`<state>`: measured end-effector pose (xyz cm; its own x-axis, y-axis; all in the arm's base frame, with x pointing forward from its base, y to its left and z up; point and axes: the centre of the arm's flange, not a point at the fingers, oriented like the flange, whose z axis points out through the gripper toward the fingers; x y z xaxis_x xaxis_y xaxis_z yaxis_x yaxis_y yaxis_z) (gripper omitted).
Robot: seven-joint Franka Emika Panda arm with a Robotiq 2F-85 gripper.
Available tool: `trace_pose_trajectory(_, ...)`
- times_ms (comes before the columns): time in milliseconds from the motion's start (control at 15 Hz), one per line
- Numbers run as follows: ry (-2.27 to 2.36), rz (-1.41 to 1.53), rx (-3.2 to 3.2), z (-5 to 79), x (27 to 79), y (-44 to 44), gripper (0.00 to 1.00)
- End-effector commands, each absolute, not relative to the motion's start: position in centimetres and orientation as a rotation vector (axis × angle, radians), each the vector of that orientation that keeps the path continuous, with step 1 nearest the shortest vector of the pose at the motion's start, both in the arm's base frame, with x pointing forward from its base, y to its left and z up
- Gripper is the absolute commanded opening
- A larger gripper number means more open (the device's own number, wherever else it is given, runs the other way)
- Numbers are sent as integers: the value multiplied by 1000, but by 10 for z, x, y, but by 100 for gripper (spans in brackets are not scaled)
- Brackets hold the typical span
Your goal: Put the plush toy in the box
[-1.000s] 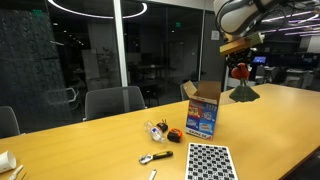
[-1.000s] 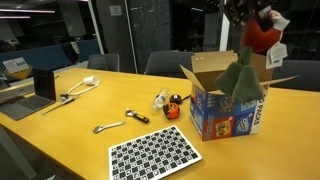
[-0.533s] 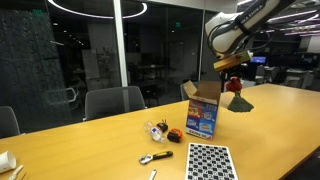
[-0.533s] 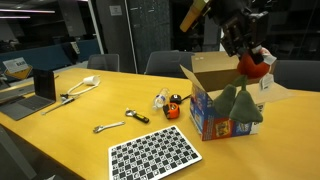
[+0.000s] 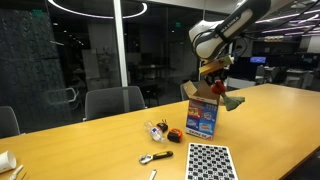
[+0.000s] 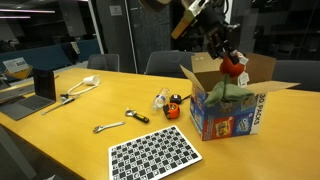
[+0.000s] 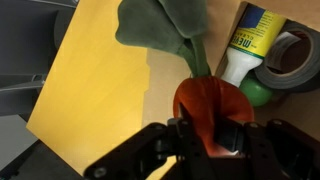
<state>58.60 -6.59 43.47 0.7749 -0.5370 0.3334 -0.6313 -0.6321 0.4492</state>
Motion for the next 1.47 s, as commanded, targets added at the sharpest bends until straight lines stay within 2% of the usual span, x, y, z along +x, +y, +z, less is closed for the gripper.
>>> trace_pose_trajectory(0,-820,201,2428,435,614,-48,40)
trace_pose_trajectory(133,-791,191,2441,429,620,-39,50)
trace_pose_trajectory(467,-751,164,2457,421,627,-31,90)
trace_pose_trajectory(600,-750,155,2460,423,627,-31,100)
trace_pose_trajectory(867,-766,161,2397,463,604,-44,100)
trace_pose_trajectory(1400,-647,189,2615,579,475,-35,100)
